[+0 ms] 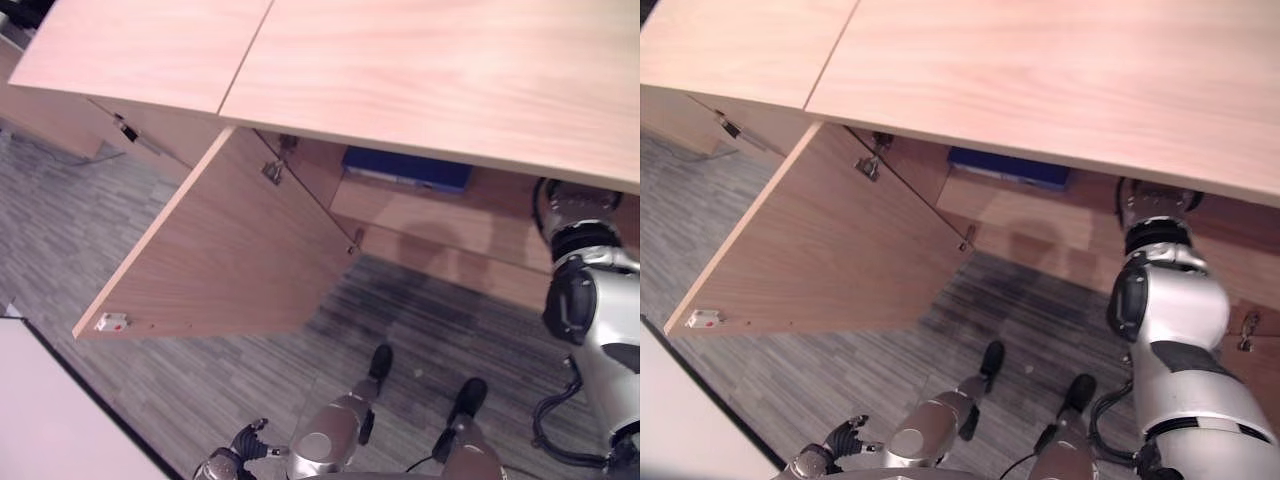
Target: Put the empty folder in the office cabinet
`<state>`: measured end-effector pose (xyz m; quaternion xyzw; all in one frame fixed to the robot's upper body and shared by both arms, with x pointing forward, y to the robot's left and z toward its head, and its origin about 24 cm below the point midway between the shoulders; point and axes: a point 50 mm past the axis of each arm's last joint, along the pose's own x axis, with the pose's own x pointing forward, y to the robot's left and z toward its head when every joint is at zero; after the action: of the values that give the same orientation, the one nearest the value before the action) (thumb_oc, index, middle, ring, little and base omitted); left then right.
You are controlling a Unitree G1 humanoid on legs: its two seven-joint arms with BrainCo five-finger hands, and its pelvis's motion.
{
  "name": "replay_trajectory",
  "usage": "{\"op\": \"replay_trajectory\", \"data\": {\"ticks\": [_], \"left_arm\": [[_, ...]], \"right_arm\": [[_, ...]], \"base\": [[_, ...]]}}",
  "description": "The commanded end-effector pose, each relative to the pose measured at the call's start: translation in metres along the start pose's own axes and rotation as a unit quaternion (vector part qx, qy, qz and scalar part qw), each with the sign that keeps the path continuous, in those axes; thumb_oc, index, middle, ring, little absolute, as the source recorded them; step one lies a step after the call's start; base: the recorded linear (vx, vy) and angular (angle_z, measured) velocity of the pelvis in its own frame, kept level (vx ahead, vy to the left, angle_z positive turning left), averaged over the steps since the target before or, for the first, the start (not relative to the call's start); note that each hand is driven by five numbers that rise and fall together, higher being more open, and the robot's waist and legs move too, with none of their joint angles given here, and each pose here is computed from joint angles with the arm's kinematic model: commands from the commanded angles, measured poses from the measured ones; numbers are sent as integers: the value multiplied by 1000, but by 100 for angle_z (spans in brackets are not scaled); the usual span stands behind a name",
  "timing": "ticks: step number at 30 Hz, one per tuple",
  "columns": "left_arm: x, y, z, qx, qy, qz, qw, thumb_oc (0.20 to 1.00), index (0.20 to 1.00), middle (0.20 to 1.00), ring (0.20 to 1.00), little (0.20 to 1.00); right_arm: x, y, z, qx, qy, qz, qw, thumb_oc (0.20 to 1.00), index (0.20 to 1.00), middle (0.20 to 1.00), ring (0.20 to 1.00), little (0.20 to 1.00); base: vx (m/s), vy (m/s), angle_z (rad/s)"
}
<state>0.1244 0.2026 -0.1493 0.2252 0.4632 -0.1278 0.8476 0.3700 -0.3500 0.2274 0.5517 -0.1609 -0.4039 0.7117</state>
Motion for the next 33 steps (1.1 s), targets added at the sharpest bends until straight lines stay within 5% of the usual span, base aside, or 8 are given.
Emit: {"op": "replay_trajectory", "data": {"ticks": [1,14,33], "left_arm": [[-1,37,3,-3,-3,50,999,1000,1000,1000,1000,1000],[-4,59,38,-17,-89,64,994,1000,1000,1000,1000,1000],[-9,58,47,-27,-117,59,991,1000,1000,1000,1000,1000]], "right_arm": [[-16,64,39,-37,-72,131,988,200,200,200,200,200],[-12,71,77,-83,-118,119,982,200,200,200,200,200],[0,27,29,-146,-56,66,985,200,200,200,200,200]], "base": [[-16,12,12],[50,-12,5],[10,-1,2]]}}
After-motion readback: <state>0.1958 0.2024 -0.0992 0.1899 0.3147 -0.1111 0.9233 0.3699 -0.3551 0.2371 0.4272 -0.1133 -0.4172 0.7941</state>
